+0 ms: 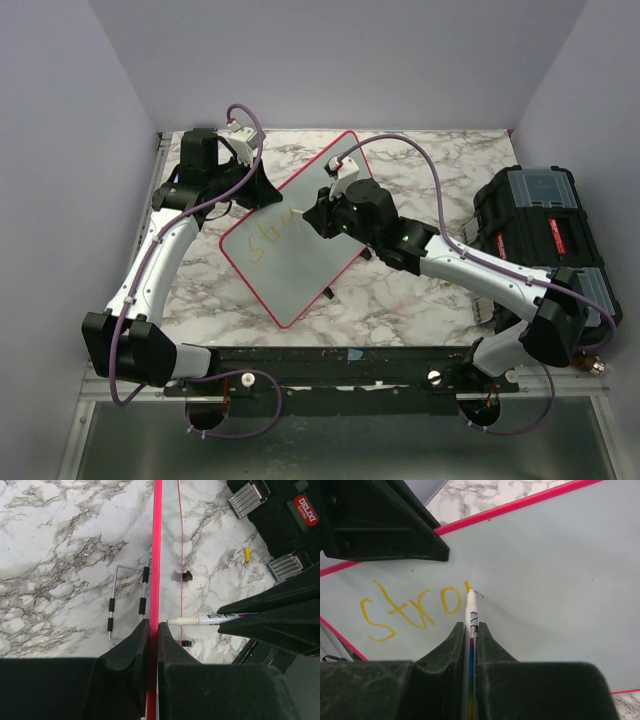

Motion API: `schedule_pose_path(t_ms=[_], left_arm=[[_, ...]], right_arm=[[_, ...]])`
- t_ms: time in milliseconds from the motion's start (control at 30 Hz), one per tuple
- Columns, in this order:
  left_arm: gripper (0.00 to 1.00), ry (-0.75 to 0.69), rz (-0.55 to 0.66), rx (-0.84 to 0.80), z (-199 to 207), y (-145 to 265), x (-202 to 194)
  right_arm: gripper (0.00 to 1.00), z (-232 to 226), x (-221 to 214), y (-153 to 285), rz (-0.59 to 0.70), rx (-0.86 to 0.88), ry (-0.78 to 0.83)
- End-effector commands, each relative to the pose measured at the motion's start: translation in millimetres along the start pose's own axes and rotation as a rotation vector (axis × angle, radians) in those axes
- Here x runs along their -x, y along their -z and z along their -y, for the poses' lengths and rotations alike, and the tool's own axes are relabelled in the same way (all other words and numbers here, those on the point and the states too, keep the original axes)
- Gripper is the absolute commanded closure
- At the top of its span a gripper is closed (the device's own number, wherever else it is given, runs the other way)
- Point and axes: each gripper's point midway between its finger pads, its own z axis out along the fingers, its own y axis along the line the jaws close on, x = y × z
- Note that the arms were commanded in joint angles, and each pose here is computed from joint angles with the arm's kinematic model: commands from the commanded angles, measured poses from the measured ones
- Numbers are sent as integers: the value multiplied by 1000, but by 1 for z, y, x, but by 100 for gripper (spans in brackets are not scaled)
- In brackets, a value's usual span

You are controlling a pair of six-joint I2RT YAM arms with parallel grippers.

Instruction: Write a sentence on the whiteboard

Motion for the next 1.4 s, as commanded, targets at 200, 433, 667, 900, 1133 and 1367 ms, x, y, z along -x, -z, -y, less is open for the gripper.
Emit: schedule_pose_path(t_ms=[200, 433, 667, 900, 1133, 1367], left_arm=[[100, -53, -3, -13, 6, 0, -3], [100, -54, -2, -11, 6, 0, -2], [100, -61, 5, -18, 9, 1, -1], [100, -62, 7, -19, 10, 3, 0], [100, -61, 7, -20, 10, 3, 0], [100, -63, 8, -21, 10, 3, 0]], right_arm=[[99, 11, 21, -9, 52, -79, 5], [99, 19, 11, -7, 33, -116, -4], [99, 24, -9, -3, -3, -123, -19], [99, 25, -21, 0, -26, -120, -38], [99, 27, -10, 6, -4, -136, -46], [99, 25, 17, 23, 87, -132, -81]])
